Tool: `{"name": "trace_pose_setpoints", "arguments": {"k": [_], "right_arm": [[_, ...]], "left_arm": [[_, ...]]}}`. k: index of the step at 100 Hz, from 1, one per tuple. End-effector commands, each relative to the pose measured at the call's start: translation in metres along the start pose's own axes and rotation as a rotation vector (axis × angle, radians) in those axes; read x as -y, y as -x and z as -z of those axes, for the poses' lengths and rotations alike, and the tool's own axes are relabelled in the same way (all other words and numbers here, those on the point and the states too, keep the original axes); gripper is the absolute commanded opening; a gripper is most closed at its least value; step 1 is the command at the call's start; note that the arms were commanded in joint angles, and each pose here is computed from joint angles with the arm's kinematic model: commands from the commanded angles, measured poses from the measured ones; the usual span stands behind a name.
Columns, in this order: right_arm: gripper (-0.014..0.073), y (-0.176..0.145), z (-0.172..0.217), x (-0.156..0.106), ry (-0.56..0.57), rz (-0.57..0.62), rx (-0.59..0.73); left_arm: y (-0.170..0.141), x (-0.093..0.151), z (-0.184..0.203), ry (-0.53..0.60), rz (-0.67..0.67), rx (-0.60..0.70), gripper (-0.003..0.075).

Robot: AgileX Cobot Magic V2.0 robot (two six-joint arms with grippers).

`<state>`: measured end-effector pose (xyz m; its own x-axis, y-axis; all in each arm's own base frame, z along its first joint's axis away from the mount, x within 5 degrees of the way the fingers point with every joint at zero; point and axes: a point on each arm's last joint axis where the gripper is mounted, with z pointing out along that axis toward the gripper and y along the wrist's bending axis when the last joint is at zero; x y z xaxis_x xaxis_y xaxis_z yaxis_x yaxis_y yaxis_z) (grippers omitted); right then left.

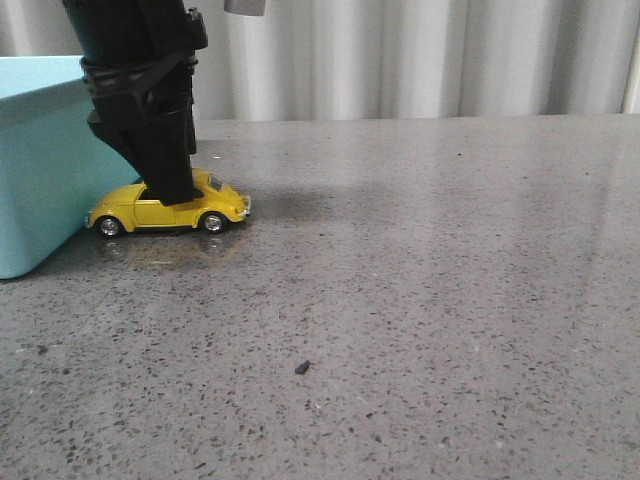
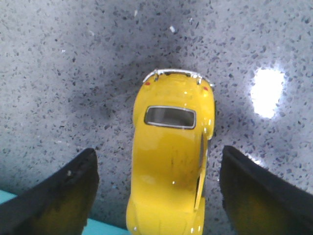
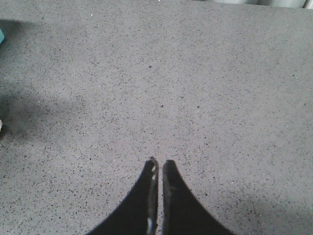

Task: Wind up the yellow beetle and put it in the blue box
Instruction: 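Lift the car with the left gripper up over the blue box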

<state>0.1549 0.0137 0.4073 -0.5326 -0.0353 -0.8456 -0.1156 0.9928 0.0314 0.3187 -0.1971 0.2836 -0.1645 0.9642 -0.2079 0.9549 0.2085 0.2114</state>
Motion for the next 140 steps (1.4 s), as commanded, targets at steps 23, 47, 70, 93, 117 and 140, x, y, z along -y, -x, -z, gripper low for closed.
{"name": "trace_pose_setpoints", "arguments": {"k": [23,47,70,93,117,140], "right_arm": [[-0.0061,0.012,0.017,0.000,-0.019,0.020,0.145],[-0.0061,0.012,0.022,0.001,-0.034,0.034,0.160],[-0.0061,0.012,0.022,0.001,-0.034,0.034,0.161],[-0.0061,0.012,0.022,0.001,-0.034,0.034,0.161],[-0.0061,0.012,0.022,0.001,-0.034,0.034,0.161],[-0.0061,0.012,0.022,0.001,-0.034,0.034,0.163]], "left_arm": [[0.009,-0.003,0.008,0.027,0.001,0.052,0.0472],[0.008,-0.003,0.007,0.020,0.001,0.046,0.0470],[0.008,-0.002,0.007,0.016,0.001,0.043,0.0309],[0.007,-0.001,0.007,0.005,0.001,0.033,0.0147],[0.008,-0.002,0.012,0.003,-0.003,0.023,0.0071],[0.019,-0.014,0.045,0.061,0.001,0.087,0.0059]]}}
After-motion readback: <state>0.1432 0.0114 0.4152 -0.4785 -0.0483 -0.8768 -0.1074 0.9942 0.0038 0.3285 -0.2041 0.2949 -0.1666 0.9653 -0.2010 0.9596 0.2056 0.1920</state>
